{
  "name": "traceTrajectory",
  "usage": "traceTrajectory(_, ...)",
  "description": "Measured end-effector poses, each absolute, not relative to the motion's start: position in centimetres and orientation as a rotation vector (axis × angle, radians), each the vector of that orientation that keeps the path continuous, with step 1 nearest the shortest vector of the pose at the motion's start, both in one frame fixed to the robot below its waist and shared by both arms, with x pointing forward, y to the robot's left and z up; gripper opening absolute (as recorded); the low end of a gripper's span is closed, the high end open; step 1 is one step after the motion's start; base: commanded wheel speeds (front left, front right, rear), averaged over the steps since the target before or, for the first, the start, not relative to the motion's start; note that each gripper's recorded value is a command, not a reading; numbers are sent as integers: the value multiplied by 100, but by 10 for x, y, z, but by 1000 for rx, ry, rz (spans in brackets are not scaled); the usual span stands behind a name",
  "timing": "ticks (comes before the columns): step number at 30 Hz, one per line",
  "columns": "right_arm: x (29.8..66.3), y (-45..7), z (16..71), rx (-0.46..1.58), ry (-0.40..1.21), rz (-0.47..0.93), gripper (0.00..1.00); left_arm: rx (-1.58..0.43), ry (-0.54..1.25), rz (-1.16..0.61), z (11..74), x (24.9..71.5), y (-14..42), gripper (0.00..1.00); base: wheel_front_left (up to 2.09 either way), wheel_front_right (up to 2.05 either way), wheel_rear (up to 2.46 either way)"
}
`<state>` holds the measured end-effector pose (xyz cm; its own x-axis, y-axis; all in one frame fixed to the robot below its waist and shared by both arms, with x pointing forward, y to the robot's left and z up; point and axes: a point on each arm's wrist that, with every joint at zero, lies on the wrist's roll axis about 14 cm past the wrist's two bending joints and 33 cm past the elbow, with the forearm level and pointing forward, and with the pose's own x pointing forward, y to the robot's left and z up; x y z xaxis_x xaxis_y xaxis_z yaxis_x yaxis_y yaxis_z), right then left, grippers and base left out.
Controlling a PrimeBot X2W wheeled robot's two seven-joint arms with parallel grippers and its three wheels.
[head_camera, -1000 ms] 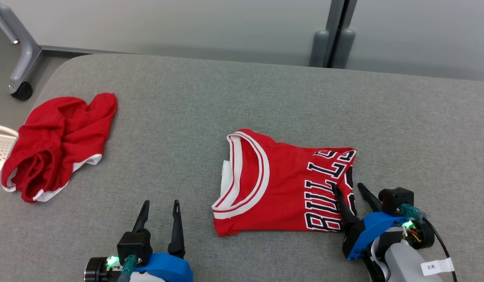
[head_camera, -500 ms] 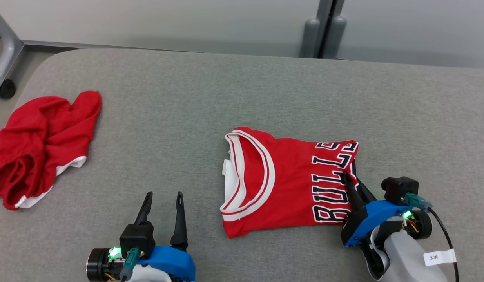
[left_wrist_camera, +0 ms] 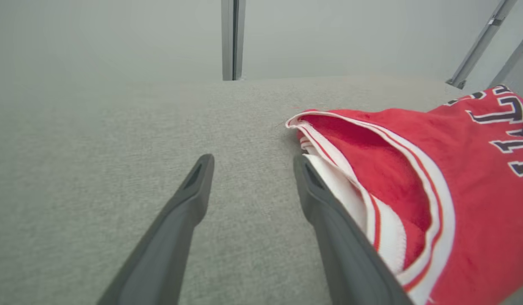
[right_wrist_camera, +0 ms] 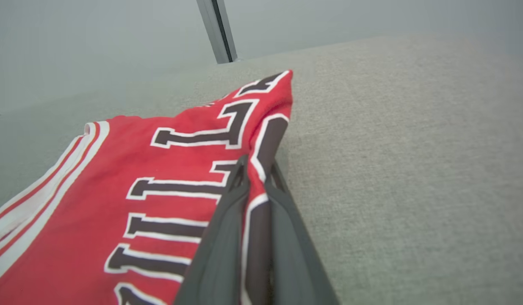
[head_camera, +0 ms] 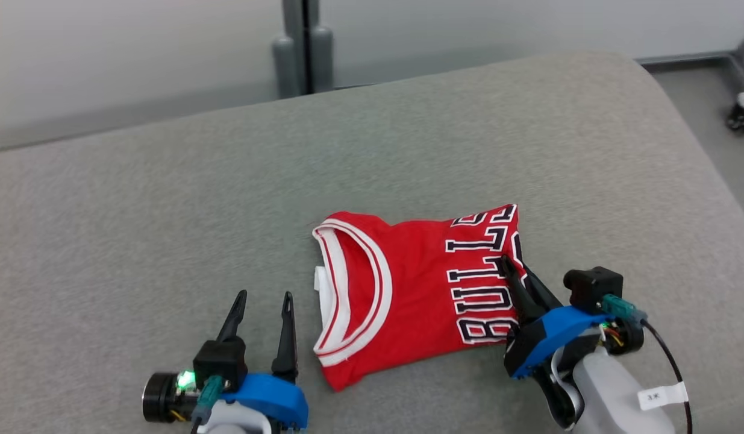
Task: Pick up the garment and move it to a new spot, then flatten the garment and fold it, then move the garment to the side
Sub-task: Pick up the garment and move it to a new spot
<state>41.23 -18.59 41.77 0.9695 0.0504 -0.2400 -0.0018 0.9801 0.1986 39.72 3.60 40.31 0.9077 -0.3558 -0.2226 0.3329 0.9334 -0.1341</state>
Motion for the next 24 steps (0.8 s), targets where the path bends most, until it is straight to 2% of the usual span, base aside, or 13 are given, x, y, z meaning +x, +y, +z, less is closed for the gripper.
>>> traceTrajectory(8,376,-239,438,189,188,-118,0,-112,228,-560,411,402,-38,100,0,0,0)
traceTrajectory(14,357,-262,447,182,161,-189,0,-107,208,-643,418,402,-69,100,0,0,0)
traceTrajectory(19,359,-267,445,162,169,-198,0,-106,207,-654,416,405,-72,100,0,0,0)
traceTrajectory(24,382,-273,455,117,149,-185,0,-96,225,-607,409,408,-54,100,0,0,0)
